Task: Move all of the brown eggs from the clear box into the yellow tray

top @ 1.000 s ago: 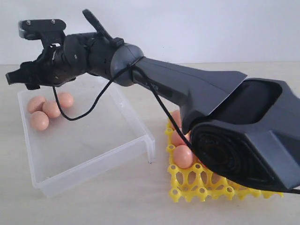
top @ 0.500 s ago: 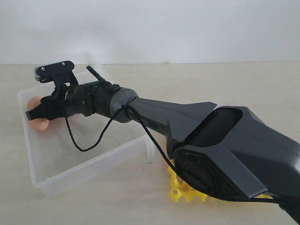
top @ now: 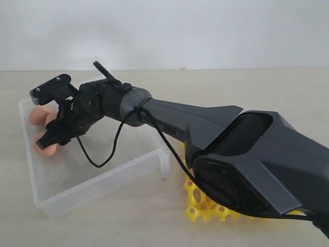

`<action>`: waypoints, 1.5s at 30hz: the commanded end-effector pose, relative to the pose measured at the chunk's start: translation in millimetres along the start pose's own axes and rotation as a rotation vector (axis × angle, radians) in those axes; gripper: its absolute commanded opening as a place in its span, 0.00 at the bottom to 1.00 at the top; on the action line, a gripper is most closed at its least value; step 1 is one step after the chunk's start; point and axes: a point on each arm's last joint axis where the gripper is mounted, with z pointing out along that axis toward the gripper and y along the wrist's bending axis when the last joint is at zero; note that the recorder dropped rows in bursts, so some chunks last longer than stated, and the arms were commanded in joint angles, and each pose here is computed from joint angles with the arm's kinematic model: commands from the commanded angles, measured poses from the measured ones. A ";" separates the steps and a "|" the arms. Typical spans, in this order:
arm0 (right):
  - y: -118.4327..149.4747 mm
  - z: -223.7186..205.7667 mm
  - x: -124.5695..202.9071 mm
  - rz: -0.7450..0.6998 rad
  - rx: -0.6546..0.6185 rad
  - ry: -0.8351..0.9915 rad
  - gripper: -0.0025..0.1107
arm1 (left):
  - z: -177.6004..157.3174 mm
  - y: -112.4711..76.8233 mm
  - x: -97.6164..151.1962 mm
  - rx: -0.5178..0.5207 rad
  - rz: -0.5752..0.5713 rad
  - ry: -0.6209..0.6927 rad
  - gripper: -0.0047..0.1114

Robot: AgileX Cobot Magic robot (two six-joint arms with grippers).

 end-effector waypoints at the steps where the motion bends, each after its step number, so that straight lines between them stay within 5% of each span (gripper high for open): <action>1: -0.5 -10.7 -13.7 0.001 0.012 -0.055 0.66 | -0.1 0.1 0.4 -0.002 -0.001 -0.004 0.08; 12: -6.6 -14.2 -33.1 0.308 0.037 -0.282 0.65 | -0.1 0.1 0.4 -0.002 -0.001 -0.004 0.08; 21: -11.0 -8.3 -32.7 0.262 0.065 -0.367 0.37 | -0.1 0.1 0.4 -0.002 -0.001 -0.004 0.08; 28: -6.0 -2.6 -15.7 0.157 0.041 -0.172 0.53 | -0.1 0.1 0.4 -0.002 -0.001 -0.004 0.08; 38: -5.3 5.2 -5.1 0.153 0.034 -0.124 0.52 | -0.1 0.1 0.4 -0.002 -0.001 -0.004 0.08; 45: -0.5 -10.4 -9.4 -0.012 0.000 -0.012 0.52 | -0.1 0.1 0.4 -0.002 -0.001 -0.004 0.08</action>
